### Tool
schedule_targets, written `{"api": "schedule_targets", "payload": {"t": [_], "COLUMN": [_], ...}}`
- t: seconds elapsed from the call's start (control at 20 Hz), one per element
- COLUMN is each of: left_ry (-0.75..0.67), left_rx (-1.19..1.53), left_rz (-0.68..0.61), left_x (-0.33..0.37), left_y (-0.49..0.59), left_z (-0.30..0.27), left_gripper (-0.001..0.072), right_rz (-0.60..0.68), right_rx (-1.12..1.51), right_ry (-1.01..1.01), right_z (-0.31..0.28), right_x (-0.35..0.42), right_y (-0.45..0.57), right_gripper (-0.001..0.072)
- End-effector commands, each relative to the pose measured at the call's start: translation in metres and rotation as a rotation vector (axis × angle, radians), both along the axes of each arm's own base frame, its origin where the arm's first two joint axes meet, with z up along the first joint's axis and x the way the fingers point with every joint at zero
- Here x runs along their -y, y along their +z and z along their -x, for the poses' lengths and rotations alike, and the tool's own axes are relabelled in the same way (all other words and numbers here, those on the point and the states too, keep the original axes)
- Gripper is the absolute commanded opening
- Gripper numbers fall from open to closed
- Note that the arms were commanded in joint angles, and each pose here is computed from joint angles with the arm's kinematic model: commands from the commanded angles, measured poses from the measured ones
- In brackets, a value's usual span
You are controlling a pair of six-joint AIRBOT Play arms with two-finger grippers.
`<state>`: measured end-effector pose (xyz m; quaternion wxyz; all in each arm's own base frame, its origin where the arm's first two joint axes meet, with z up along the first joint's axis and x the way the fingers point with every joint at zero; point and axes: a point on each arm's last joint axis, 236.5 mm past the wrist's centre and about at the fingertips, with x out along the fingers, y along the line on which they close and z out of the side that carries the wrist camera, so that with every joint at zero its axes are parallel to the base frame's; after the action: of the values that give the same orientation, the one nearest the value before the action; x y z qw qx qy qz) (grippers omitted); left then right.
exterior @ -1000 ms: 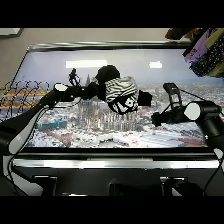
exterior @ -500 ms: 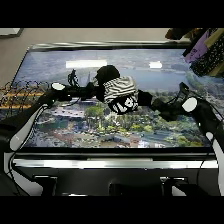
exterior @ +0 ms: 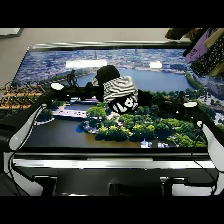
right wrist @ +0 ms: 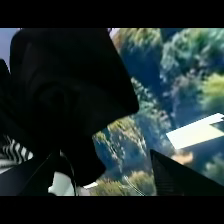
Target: Fold the clothes and pants, and hang the long-sleeved shirts on hangers.
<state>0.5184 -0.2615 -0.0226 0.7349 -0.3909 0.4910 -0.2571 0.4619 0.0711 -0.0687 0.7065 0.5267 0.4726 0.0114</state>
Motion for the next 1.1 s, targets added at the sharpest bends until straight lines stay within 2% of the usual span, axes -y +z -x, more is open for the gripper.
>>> {"api": "schedule_targets", "payload": {"t": [0.0, 0.05, 0.25, 0.3, 0.4, 0.5, 0.55, 0.7, 0.85, 1.05], "left_ry": [-0.005, -0.010, -0.015, -0.016, -0.015, -0.016, -0.015, -0.011, 0.031, 0.123], "left_rx": [0.002, 0.004, 0.006, 0.006, 0.006, 0.006, 0.008, 0.056, 0.183, 0.499], "left_rz": [-0.010, -0.021, -0.034, -0.034, -0.033, -0.033, -0.033, -0.050, -0.213, -0.409], "left_x": [-0.001, -0.002, -0.003, -0.003, -0.003, -0.003, -0.003, -0.008, -0.040, -0.090], "left_y": [-0.001, -0.003, -0.006, -0.006, -0.005, -0.005, -0.004, 0.019, 0.084, 0.247], "left_z": [0.000, 0.001, 0.002, 0.002, 0.002, 0.002, 0.002, -0.005, -0.020, -0.012], "left_gripper": [0.0023, 0.0023, 0.0023, 0.0023, 0.0023, 0.0022, 0.0021, 0.0019, 0.0018, 0.0018], "right_rz": [-0.048, -0.056, -0.083, -0.074, -0.021, -0.004, -0.004, 0.065, 0.198, 0.481], "right_rx": [0.026, 0.028, 0.040, 0.043, 0.060, 0.066, 0.073, 0.178, 0.377, 0.675], "right_ry": [-0.076, -0.081, -0.064, -0.048, -0.033, -0.028, -0.028, 0.002, 0.047, -0.051], "right_z": [-0.017, -0.019, -0.029, -0.031, -0.034, -0.034, -0.035, -0.039, -0.040, -0.005], "right_x": [0.006, 0.005, -0.013, -0.020, -0.025, -0.025, -0.024, -0.018, -0.009, 0.034], "right_y": [-0.012, -0.014, -0.017, -0.019, -0.023, -0.023, -0.019, 0.025, 0.128, 0.321], "right_gripper": [0.0648, 0.0607, 0.0596, 0.0570, 0.0374, 0.0062, 0.0034, 0.0032, 0.0031, 0.0032]}}
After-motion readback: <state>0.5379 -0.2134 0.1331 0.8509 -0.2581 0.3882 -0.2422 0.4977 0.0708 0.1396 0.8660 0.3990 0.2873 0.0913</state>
